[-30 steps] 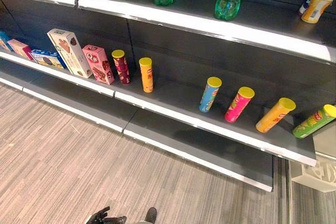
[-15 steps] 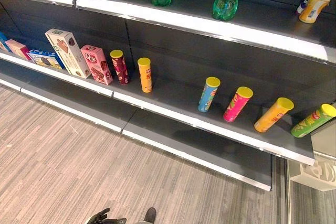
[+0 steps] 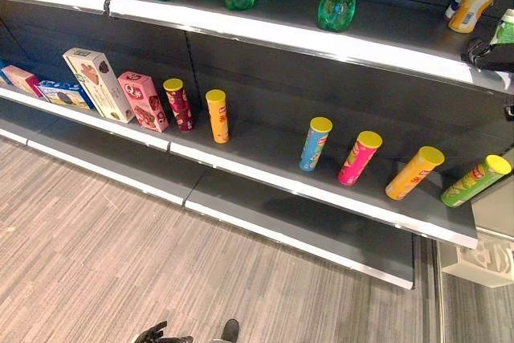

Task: Put the goods on the table back onto the shelves and tidy them up.

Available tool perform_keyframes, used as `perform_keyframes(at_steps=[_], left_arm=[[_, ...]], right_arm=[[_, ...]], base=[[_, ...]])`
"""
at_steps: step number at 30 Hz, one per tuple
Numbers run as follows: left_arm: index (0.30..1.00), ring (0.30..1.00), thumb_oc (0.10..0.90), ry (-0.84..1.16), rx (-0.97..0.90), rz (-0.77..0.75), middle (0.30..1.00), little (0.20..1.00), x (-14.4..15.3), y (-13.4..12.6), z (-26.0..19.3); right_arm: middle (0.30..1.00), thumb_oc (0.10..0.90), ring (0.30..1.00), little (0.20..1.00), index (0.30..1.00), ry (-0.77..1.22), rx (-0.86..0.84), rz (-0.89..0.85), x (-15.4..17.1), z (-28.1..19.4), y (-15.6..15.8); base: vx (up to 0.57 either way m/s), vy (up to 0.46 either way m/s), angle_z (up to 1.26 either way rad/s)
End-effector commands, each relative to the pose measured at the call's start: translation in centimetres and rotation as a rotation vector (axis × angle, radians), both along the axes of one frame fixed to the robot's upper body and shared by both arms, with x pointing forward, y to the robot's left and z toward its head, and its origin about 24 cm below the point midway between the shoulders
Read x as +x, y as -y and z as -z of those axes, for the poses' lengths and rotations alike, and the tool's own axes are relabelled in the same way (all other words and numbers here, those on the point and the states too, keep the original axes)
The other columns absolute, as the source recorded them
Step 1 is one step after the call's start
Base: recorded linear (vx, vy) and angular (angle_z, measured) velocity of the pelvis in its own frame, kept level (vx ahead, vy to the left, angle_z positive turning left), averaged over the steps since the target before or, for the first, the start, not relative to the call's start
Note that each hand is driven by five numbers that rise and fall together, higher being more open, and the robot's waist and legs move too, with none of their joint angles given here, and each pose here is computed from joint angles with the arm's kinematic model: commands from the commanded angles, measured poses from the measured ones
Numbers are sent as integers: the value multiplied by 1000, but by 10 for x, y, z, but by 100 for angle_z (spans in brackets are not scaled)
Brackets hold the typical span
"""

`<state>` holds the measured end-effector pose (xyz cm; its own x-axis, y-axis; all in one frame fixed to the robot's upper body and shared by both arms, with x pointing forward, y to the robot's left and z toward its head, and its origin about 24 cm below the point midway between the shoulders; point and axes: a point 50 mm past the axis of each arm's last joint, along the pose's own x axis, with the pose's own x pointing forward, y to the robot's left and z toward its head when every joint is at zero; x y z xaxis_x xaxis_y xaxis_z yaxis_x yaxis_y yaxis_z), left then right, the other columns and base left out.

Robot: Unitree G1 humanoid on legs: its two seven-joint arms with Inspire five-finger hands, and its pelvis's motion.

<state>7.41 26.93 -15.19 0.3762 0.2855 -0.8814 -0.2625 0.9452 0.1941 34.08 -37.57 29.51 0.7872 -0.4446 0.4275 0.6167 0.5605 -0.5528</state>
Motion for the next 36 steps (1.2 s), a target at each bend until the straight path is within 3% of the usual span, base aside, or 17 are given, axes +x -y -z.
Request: perform_keyframes(at_steps=[1, 3, 4, 21, 36], left_arm=[[900, 900, 800, 5, 64, 36, 900, 900, 6, -15, -6], [900, 900, 800, 5, 64, 37, 900, 900, 6, -15, -6], [900, 900, 800, 48, 74, 126, 900, 900, 26, -5, -7], [900, 900, 800, 43, 52, 107, 900, 900, 23, -4, -7], [900, 900, 800, 67, 44, 65, 900, 900, 28, -4, -8]], right_arm=[[900, 800, 900, 900, 900, 160, -97, -39, -3, -39, -19], [900, 800, 900, 900, 900, 164, -91, -43, -2, -39, -20], [900, 800, 900, 900, 900, 140, -63, -45, 5, -28, -24], [900, 800, 900, 900, 900, 179, -32, -105, 10, -32, -38], [900, 800, 900, 900, 900, 294, 326, -261, 26, -20, -56]], base=[[0, 0, 0], [0, 0, 0], [0, 0, 0], [-1, 3, -3], [2, 6, -2]])
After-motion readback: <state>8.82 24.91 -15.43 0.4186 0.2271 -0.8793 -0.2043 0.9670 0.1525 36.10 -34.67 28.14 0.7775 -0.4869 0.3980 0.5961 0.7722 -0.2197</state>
